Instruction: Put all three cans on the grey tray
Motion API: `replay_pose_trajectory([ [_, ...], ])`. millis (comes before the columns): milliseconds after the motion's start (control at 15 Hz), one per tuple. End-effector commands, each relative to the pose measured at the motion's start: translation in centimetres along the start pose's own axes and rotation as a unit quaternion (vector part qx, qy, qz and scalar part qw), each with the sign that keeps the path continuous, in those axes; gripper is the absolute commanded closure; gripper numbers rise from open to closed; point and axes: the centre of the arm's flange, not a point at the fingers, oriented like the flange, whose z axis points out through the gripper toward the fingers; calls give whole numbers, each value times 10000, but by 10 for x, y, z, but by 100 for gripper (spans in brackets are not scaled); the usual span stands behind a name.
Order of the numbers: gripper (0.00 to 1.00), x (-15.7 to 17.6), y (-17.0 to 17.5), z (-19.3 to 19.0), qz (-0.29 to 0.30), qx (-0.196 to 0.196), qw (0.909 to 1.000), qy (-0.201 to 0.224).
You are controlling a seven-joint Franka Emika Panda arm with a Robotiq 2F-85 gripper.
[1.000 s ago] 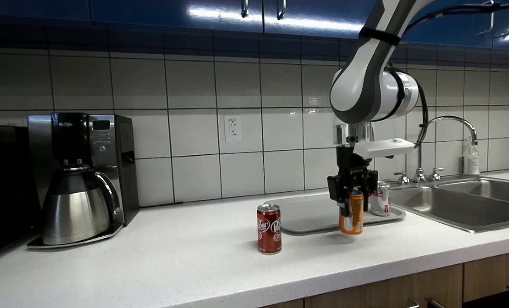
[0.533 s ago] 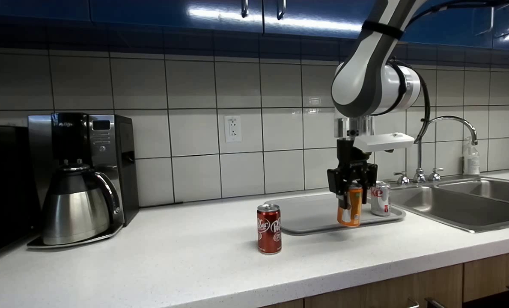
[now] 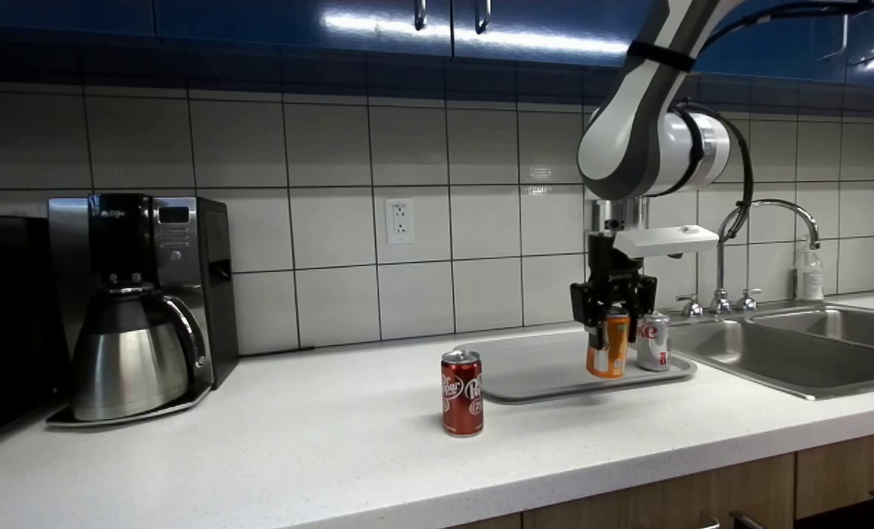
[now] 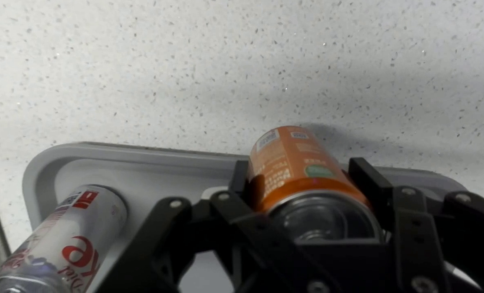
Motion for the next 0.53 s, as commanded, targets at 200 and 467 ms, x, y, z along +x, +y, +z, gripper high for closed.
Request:
replay_pose_trajectory([
  [200, 61, 24, 21, -2, 185, -53, 9997, 134],
  [467, 61, 37, 28, 8, 266, -97, 9996, 88],
])
